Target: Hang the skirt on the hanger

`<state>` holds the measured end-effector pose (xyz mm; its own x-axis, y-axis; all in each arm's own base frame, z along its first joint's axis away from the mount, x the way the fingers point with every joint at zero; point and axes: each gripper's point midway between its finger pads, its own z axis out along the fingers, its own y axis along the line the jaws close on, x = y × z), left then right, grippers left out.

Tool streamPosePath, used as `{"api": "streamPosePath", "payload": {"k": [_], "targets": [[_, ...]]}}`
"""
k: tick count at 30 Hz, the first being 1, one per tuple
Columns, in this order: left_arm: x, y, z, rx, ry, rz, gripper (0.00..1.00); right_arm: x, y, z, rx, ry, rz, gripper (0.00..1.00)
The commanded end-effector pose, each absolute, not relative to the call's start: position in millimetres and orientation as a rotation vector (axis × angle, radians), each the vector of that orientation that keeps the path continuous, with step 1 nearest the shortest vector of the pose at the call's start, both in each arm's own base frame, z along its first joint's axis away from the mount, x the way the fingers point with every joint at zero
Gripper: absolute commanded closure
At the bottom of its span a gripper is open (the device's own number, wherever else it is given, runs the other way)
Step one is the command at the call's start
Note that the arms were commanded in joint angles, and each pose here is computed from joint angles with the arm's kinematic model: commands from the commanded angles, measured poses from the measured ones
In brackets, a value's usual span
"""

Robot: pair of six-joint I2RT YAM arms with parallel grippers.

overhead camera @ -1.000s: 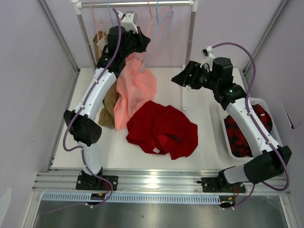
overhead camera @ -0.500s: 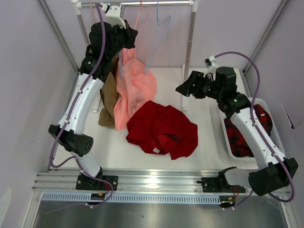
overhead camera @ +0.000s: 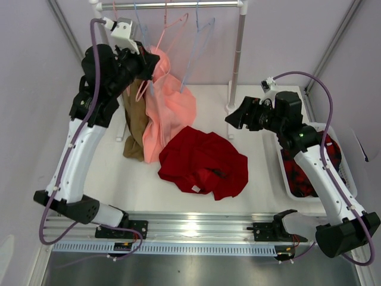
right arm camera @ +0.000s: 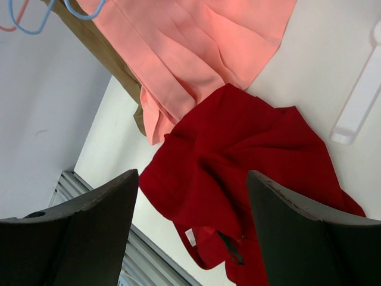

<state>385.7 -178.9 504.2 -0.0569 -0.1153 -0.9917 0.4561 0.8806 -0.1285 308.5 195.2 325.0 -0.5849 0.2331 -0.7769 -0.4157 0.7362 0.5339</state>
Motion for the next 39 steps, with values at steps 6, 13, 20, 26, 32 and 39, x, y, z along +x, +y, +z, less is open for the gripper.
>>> {"api": "streamPosePath", "payload": {"k": [6,13,20,26,32,39], "targets": [[308.3,-164.0,502.7,0.346,1.592,-0.544,1.00,297.4,185.8,327.3,-0.198,2.002,0.830,0.21],[231.9,-157.2,463.1,0.385,1.673,-0.685,1.00,274.3,177.9,308.3,-0.111,2.090,0.845,0.22],[163.2,-157.0,412.9,0.429,1.759,-0.856,1.00,237.6,178.0,252.9,-0.048,2.195,0.824,0.33],[120.4,-160.5,372.6,0.487,1.827,-0.964,1.00,211.4,191.9,210.5,-0.052,2.245,0.841,0.52],[90.3,-164.7,338.4,0.570,1.884,-1.049,1.00,194.9,208.3,170.8,-0.102,2.266,0.781,0.53],[68.9,-165.5,312.6,0.653,1.946,-1.092,1.00,196.0,213.8,137.9,-0.105,2.251,0.801,0.58]]}}
